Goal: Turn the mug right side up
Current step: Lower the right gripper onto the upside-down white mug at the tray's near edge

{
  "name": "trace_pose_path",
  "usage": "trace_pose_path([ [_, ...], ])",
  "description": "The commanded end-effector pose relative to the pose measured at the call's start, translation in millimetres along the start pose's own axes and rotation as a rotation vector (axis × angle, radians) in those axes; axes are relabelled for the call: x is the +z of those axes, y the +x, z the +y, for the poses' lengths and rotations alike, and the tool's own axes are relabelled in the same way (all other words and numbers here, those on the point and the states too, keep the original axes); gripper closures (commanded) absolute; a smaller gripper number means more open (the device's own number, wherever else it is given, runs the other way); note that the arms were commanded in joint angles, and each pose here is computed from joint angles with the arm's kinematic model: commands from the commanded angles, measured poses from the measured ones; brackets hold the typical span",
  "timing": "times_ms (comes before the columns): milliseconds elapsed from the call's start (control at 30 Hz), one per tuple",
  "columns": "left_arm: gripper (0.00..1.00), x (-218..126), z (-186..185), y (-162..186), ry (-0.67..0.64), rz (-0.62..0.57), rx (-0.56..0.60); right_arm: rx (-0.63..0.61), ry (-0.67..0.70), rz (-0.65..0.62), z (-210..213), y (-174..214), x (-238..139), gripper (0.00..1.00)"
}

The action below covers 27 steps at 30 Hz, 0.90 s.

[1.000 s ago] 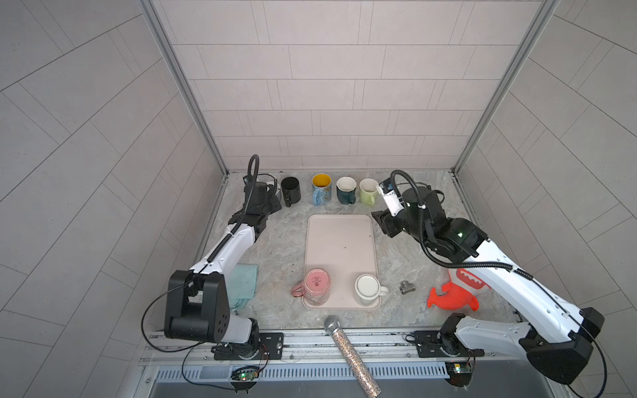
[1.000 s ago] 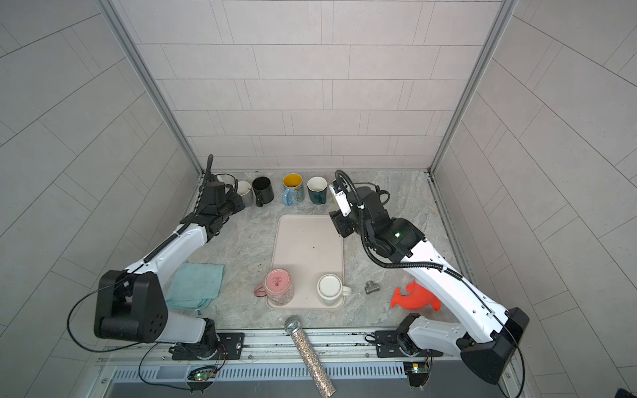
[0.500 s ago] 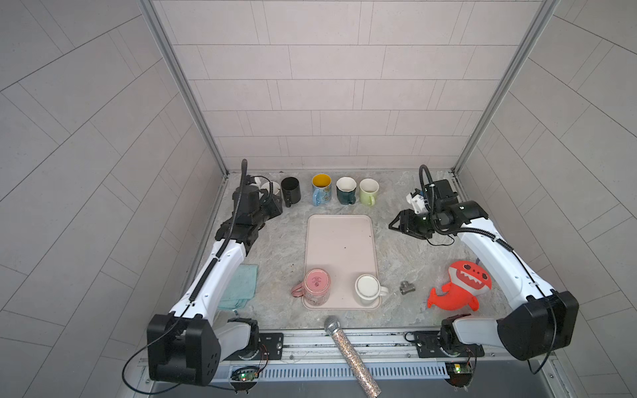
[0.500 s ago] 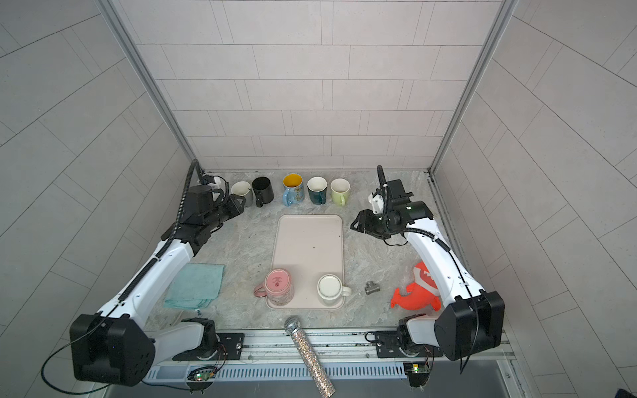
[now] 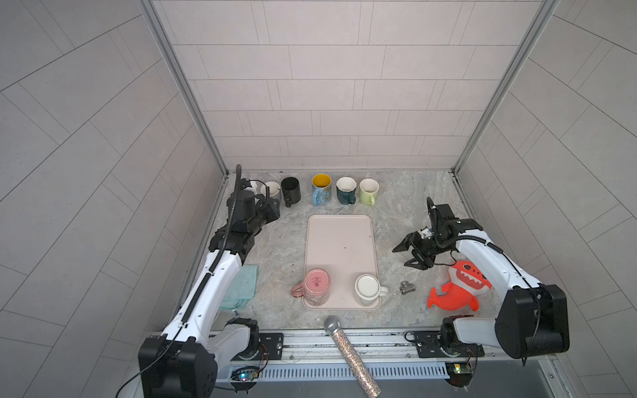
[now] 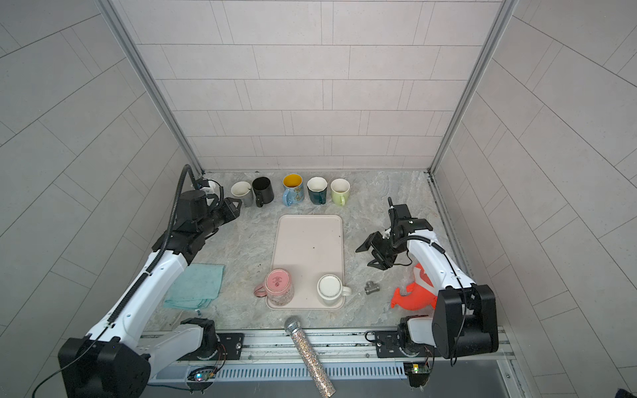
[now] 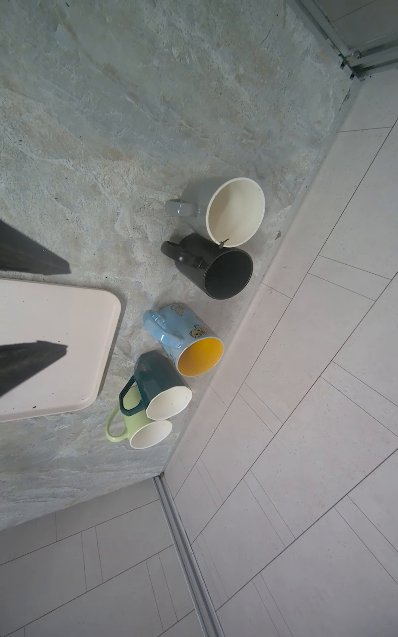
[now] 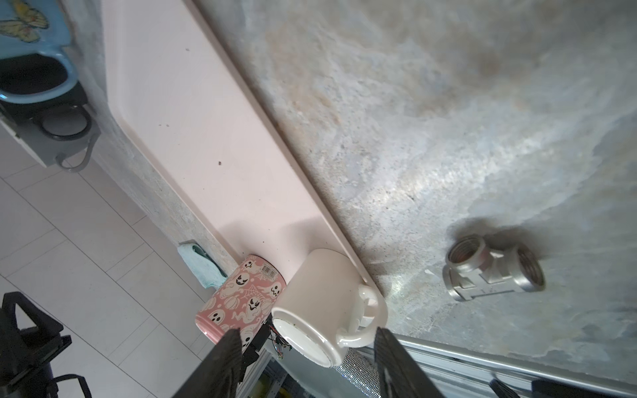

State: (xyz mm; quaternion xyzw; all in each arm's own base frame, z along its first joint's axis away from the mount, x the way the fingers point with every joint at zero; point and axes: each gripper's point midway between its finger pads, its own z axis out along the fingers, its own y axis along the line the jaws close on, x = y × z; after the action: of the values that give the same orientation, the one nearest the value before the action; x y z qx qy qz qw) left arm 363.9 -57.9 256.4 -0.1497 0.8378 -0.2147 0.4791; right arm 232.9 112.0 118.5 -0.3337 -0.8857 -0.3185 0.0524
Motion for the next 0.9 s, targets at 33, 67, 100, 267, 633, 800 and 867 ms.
trace_pose_path([
  [33,0.62,-3,1,-2,-0.008,-0.003,0.001,0.145,-0.026,0.005,-11,7,5,0.36],
  [67,0.62,-3,2,-1,-0.009,0.001,0.0,0.173,-0.032,0.009,-14,9,7,0.36],
  [100,0.62,-4,1,-2,-0.007,-0.001,-0.002,0.198,-0.029,0.011,-18,12,8,0.36],
  [267,0.62,-5,-1,-3,-0.003,0.002,-0.005,0.288,-0.006,0.002,-39,27,8,0.31],
  [633,0.62,-4,-1,0,-0.003,0.013,-0.02,0.414,-0.12,0.016,-39,45,41,0.26],
  [800,0.62,-3,2,2,-0.013,0.016,-0.02,0.417,-0.135,0.035,-34,53,61,0.25],
  [867,0.62,-3,3,3,-0.017,0.02,-0.02,0.421,-0.141,0.043,-32,55,67,0.25],
])
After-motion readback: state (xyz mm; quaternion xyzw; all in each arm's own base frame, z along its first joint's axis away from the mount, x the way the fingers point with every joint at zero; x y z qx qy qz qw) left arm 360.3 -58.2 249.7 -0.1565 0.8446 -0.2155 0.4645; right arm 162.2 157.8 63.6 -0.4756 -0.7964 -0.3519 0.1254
